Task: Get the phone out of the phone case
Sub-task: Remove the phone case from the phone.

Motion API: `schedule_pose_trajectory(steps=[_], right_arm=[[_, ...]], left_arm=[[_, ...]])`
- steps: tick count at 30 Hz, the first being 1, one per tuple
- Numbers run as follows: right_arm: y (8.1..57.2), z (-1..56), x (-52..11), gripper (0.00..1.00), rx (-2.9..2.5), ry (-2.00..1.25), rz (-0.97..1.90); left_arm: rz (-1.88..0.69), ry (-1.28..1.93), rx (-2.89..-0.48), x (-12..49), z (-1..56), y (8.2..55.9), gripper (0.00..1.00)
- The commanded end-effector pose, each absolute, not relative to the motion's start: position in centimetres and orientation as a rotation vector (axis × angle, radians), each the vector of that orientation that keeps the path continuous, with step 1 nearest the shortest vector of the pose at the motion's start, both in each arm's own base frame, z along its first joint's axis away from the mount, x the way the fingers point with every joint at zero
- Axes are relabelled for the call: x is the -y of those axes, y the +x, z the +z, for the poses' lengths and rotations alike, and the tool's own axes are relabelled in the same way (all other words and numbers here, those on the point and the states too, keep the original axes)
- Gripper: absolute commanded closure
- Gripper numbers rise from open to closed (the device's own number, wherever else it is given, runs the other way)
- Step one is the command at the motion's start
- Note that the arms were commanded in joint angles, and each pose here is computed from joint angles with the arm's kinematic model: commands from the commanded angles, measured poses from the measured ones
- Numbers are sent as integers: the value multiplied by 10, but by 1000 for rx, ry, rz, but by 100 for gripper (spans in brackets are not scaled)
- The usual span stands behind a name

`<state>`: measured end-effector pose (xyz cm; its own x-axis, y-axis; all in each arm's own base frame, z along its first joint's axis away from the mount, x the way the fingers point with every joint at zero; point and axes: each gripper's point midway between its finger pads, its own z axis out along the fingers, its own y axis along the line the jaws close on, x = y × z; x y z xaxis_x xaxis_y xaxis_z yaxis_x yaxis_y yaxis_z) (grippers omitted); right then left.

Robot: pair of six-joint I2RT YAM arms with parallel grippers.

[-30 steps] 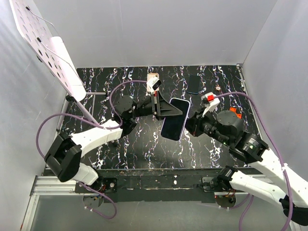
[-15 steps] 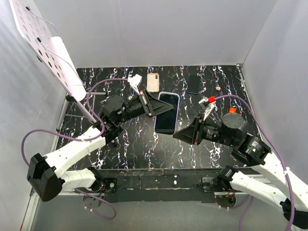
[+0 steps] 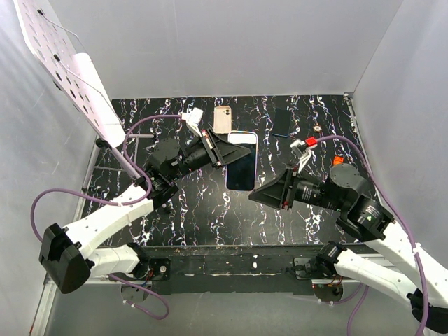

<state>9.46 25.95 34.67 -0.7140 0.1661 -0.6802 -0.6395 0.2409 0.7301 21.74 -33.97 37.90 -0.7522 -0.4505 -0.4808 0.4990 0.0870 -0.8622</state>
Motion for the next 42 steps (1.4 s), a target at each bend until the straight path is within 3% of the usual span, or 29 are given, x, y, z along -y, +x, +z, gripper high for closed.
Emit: schedule_pose_trajectory(steps=[1, 32, 42], right_arm=[[107, 368, -260, 64, -1774, -380, 1543], [132, 350, -261, 63, -1826, -271, 1463], [150, 343, -279, 63, -1781, -147, 1625]], left_arm=[[-1820, 51, -1539, 334, 414, 214, 100], [-1889, 58, -1520, 335, 417, 207, 100], [-2114, 33, -1483, 345, 414, 198, 100]])
